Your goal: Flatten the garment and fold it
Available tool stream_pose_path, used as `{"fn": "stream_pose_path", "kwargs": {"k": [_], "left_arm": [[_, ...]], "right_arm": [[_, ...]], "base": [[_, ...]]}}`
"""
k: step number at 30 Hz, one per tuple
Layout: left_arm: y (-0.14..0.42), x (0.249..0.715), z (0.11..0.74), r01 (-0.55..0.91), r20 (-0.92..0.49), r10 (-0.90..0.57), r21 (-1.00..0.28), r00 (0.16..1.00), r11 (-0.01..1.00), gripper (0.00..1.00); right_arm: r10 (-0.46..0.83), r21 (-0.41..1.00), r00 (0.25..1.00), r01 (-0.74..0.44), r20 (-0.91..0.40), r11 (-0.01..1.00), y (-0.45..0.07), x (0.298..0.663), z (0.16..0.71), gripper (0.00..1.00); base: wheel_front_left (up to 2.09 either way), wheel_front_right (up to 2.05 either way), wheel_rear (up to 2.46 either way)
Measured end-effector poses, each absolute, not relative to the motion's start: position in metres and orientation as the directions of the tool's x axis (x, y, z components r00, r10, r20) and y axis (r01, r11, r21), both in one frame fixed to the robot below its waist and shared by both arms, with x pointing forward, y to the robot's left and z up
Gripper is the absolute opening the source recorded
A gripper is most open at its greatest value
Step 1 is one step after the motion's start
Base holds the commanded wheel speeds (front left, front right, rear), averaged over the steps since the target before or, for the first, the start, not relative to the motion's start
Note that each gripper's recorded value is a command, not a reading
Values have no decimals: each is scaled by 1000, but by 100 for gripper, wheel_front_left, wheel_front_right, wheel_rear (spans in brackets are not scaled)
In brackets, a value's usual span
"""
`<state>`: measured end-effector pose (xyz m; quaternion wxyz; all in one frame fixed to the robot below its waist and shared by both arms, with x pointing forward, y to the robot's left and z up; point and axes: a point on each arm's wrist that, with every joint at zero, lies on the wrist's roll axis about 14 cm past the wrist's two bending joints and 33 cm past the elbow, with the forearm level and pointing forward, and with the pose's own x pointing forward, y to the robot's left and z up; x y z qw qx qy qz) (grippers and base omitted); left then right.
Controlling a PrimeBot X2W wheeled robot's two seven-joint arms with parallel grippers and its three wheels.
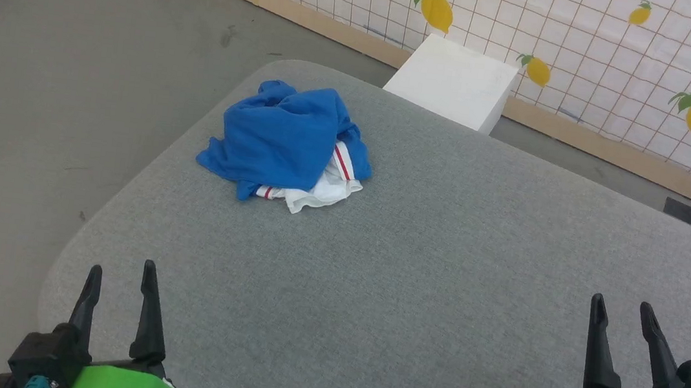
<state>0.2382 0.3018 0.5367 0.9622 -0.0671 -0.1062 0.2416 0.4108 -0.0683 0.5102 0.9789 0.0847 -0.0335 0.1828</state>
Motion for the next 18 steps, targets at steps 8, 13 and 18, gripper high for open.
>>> {"fn": "stream_pose_path", "kwargs": {"k": [8,13,18], "left_arm": [[302,283,571,-310,187,332,-137,924,941,100],[304,320,608,-242,181,258,-105,949,965,100],[310,361,648,-189,173,194,-44,966,981,100]], "right_arm": [[334,162,939,-343,81,925,-75,415,503,100],[313,158,947,-320,70,934,-82,421,497,100],[304,140,951,-309,57,940,-86,430,492,100]], "base": [[0,0,0],[0,0,0],[0,0,0]]}}
